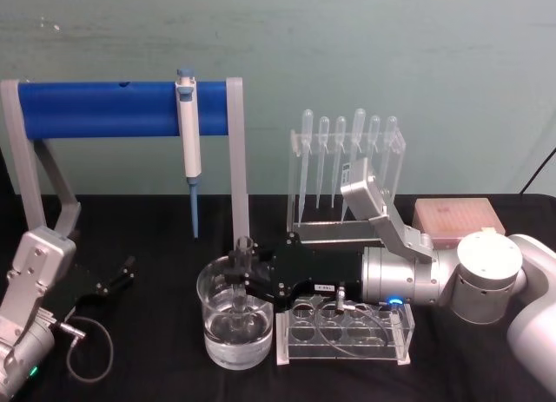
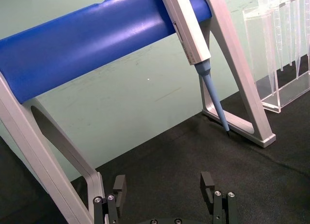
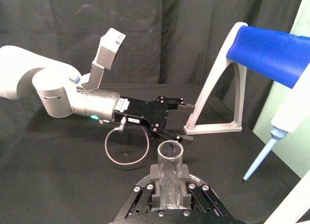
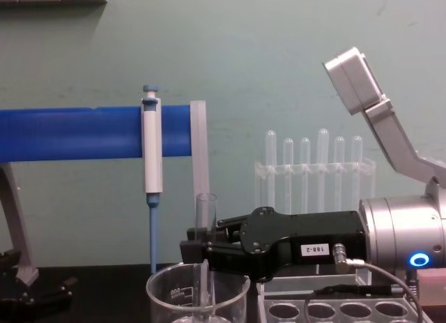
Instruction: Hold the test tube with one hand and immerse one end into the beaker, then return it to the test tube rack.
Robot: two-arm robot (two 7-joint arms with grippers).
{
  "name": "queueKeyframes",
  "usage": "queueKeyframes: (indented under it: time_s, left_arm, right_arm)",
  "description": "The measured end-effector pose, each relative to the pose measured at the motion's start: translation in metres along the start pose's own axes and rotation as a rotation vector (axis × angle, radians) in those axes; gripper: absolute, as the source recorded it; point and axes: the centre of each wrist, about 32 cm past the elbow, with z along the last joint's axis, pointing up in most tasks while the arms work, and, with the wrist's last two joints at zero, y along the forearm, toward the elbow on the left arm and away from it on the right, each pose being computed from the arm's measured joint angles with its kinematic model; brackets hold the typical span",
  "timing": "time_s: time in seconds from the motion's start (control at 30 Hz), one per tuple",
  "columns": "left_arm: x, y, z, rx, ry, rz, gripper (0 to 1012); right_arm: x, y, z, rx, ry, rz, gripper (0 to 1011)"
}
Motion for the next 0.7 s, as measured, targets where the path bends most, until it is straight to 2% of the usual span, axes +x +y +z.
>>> queueKeyframes:
  time_s: [0.7]
  left_arm:
    - [0.0,0.0,0.0,0.0,0.0,0.0,1000]
  right_arm:
    - [0.0,0.0,0.0,0.0,0.0,0.0,225]
